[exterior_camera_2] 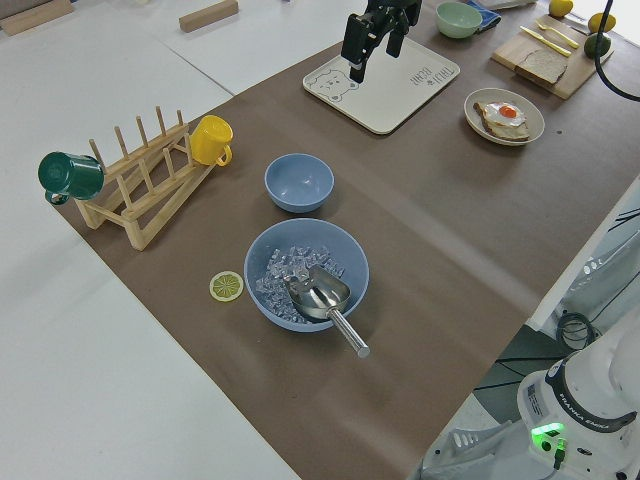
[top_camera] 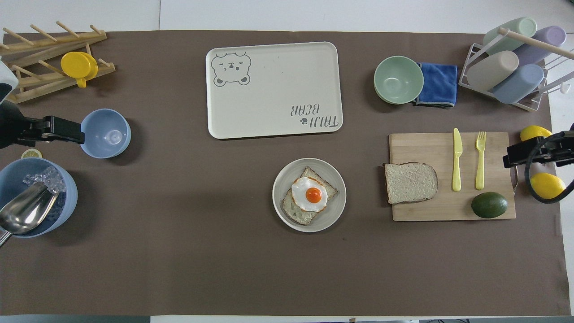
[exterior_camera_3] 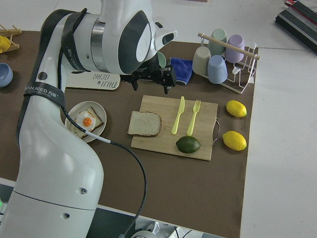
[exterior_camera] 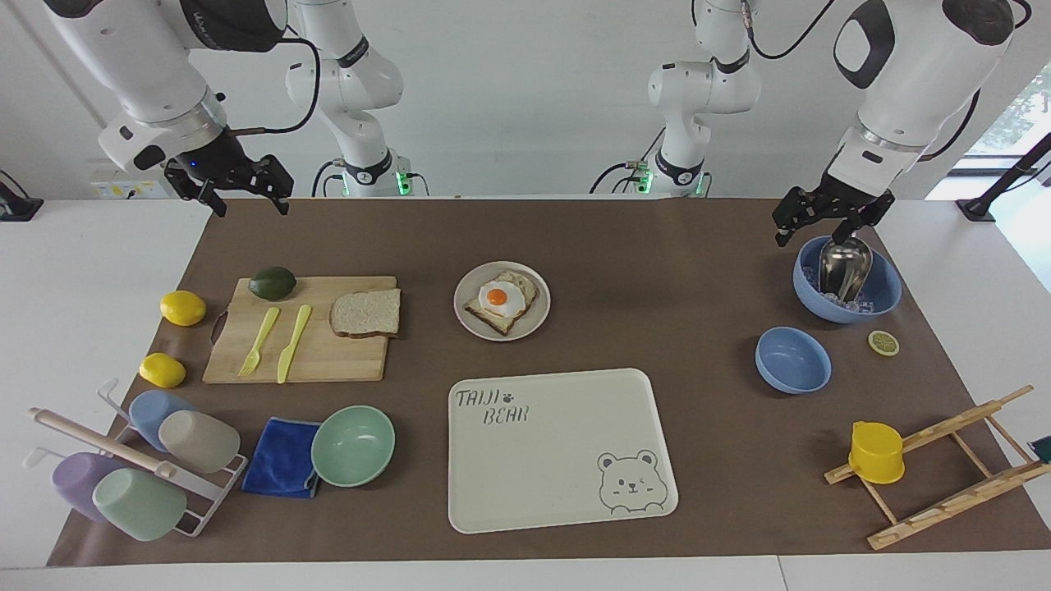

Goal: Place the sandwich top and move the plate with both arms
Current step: 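Reach the right gripper to the bread slice on the cutting board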

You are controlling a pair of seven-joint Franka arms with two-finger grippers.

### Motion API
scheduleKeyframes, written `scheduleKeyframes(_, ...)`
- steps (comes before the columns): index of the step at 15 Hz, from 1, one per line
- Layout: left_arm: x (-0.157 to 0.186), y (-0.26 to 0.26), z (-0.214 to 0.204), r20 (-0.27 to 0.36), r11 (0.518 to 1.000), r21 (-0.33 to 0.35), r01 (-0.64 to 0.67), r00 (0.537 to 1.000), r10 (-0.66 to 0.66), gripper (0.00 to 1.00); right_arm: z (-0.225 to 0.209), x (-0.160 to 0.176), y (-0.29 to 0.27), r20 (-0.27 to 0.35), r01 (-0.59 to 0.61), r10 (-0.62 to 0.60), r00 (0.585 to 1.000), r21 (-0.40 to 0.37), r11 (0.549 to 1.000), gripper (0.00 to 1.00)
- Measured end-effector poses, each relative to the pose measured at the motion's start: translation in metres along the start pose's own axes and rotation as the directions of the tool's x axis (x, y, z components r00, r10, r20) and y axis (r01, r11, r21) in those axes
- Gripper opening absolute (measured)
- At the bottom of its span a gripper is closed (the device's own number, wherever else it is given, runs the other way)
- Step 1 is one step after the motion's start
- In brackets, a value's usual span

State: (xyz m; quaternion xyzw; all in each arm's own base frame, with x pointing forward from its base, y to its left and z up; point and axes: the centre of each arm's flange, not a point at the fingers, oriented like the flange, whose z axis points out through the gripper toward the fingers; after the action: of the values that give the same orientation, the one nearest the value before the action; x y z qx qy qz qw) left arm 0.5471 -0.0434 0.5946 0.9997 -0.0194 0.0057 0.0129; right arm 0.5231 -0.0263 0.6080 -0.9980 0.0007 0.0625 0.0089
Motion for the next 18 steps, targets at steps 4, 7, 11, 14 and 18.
scheduleKeyframes(4,0.0,0.0,0.0,0.0,1.0,0.0,0.0,1.0,0.0,1.0,0.0,0.0,-0.001,0.0,0.001,-0.001,1.0,0.0,1.0,1.0)
scheduleKeyframes(7,0.0,0.0,0.0,0.0,1.0,0.0,0.0,1.0,0.0,1.0,0.0,0.0,-0.001,0.003,0.002,-0.002,1.0,0.0,1.0,1.0)
scheduleKeyframes(11,0.0,0.0,0.0,0.0,1.0,0.0,0.0,1.0,0.0,1.0,-0.003,-0.005,-0.009,0.01,0.061,-0.061,0.998,-0.002,0.998,1.0)
scheduleKeyframes(14,0.0,0.0,0.0,0.0,1.0,0.0,0.0,1.0,0.0,1.0,0.012,0.001,-0.046,0.039,0.047,-0.044,0.998,-0.086,0.995,1.0)
scheduleKeyframes(18,0.0,0.0,0.0,0.0,1.0,0.0,0.0,1.0,0.0,1.0,0.073,0.027,-0.143,0.091,0.082,-0.058,0.994,-0.285,0.955,1.0)
